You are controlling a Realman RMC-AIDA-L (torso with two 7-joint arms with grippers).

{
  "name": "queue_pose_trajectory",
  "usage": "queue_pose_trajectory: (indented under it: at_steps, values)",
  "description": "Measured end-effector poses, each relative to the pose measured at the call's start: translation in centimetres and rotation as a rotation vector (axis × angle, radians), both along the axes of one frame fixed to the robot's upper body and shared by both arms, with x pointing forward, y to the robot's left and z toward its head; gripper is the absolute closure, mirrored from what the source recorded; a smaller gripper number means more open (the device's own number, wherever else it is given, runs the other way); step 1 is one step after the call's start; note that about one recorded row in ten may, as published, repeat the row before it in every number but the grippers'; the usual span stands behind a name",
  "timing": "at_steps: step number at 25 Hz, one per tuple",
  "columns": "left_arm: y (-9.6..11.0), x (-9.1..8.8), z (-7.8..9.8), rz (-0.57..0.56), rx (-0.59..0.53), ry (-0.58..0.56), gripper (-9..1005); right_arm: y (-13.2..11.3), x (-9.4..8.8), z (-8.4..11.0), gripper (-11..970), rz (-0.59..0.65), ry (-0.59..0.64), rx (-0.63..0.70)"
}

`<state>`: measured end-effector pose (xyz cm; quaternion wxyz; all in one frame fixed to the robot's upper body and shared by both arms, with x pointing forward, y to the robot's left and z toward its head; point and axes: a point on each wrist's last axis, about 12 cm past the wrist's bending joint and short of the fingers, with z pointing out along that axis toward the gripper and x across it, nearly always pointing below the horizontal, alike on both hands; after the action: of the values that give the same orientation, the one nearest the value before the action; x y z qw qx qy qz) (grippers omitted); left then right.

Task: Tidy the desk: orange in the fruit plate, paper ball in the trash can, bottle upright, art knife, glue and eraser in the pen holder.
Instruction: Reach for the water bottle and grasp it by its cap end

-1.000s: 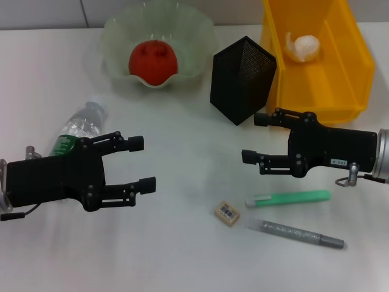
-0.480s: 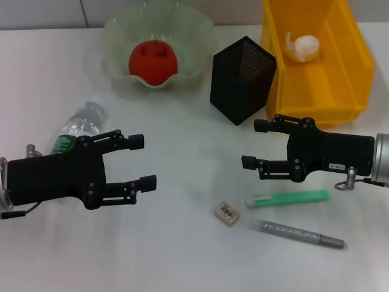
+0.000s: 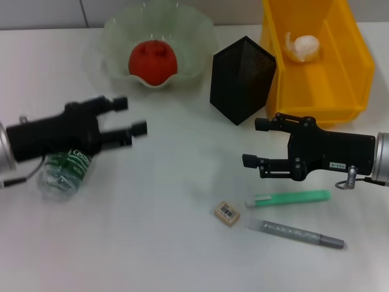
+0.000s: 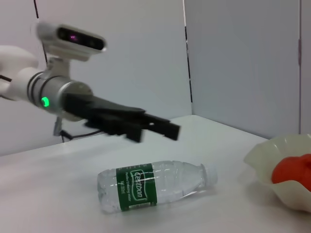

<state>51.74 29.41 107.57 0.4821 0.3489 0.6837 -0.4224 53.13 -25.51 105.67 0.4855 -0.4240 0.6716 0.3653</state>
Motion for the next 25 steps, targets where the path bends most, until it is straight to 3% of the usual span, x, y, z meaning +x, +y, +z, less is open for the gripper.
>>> queue_pose_trajectory:
  at_steps: [2, 3, 4, 6, 9, 17, 25]
  values:
    - [0.0, 0.0, 0.0, 0.000, 0.000, 0.000, 166, 0.0, 0.0, 0.0, 131, -0.001, 0.000, 0.000]
    - [0.3, 2.7, 0.8, 0.148, 0.018, 0.114, 166, 0.0, 0.0, 0.0, 131, -0.001, 0.000, 0.000]
    - [0.4, 3.6, 1.0, 0.202, 0.035, 0.150, 166, 0.0, 0.0, 0.0, 131, -0.001, 0.000, 0.001]
    - [0.4, 3.6, 1.0, 0.202, 0.035, 0.150, 166, 0.0, 0.0, 0.0, 131, -0.001, -0.001, 0.001]
    - [0.9, 5.6, 1.2, 0.319, 0.095, 0.259, 166, 0.0, 0.0, 0.0, 131, -0.002, -0.001, 0.001]
    - [2.1, 7.6, 1.5, 0.491, 0.193, 0.356, 166, -0.1, 0.0, 0.1, 130, -0.005, -0.003, 0.003]
    - [1.7, 8.0, 1.6, 0.497, 0.225, 0.370, 166, 0.0, 0.2, 0.2, 130, -0.004, -0.006, 0.005]
